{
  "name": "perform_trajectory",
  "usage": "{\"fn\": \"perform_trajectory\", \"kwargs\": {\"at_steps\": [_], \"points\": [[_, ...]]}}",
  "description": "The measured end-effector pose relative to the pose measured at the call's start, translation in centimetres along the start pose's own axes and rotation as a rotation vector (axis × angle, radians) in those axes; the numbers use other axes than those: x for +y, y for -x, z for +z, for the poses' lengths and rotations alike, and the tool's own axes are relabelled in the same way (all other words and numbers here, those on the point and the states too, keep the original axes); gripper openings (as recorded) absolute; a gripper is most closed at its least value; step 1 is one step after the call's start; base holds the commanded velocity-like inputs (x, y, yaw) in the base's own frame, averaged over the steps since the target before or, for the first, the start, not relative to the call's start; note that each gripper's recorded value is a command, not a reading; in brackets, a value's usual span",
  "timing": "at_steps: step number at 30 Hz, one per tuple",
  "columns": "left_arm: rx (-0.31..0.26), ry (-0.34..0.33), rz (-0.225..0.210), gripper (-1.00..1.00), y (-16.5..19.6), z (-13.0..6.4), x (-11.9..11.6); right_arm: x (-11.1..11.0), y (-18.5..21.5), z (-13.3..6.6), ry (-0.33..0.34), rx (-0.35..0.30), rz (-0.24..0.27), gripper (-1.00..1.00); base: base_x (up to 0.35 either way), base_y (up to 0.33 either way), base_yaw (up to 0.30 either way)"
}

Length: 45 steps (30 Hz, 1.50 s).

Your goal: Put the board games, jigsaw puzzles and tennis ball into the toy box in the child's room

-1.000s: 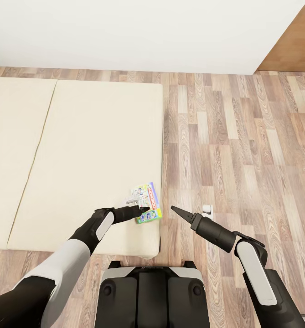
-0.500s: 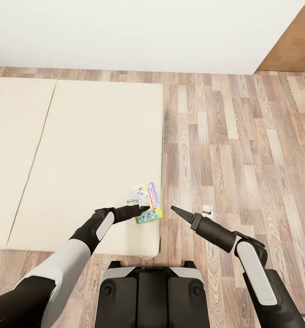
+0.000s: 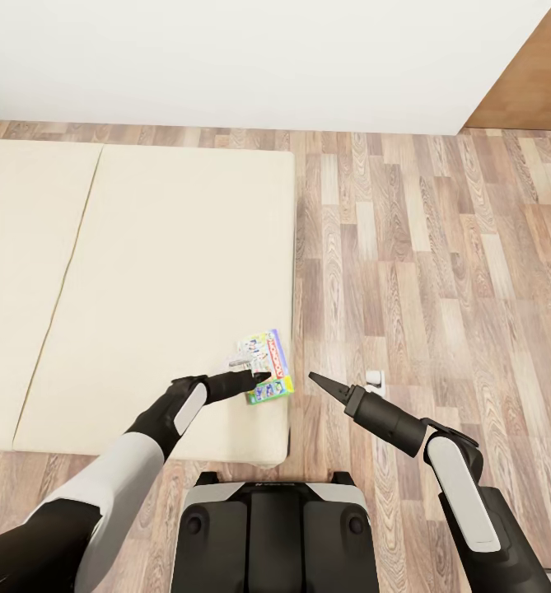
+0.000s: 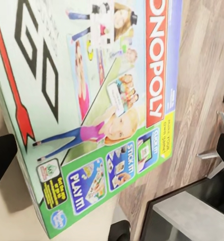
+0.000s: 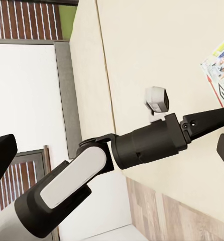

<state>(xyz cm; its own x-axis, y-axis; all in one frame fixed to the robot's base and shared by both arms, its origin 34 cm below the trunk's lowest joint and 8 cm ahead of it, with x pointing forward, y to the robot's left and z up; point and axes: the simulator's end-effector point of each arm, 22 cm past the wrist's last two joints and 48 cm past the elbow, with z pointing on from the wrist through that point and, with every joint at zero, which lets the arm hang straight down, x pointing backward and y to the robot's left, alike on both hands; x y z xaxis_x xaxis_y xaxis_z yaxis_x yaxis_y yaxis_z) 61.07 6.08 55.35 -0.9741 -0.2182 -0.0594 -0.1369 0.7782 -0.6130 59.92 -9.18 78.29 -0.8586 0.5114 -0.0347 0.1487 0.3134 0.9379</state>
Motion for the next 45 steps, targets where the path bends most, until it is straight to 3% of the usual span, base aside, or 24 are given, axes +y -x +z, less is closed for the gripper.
{"fn": "perform_trajectory", "kwargs": {"at_steps": [16, 45], "points": [[0.011, -0.016, -0.005, 1.00, -0.7, 0.8, -1.8, 0.0, 0.0, 0.0, 0.000, 0.000, 0.000, 1.00, 0.000, 0.000, 0.000], [0.013, -0.012, -0.004, 1.00, -0.7, 0.9, -1.8, 0.0, 0.0, 0.0, 0.000, 0.000, 0.000, 1.00, 0.000, 0.000, 0.000]]}}
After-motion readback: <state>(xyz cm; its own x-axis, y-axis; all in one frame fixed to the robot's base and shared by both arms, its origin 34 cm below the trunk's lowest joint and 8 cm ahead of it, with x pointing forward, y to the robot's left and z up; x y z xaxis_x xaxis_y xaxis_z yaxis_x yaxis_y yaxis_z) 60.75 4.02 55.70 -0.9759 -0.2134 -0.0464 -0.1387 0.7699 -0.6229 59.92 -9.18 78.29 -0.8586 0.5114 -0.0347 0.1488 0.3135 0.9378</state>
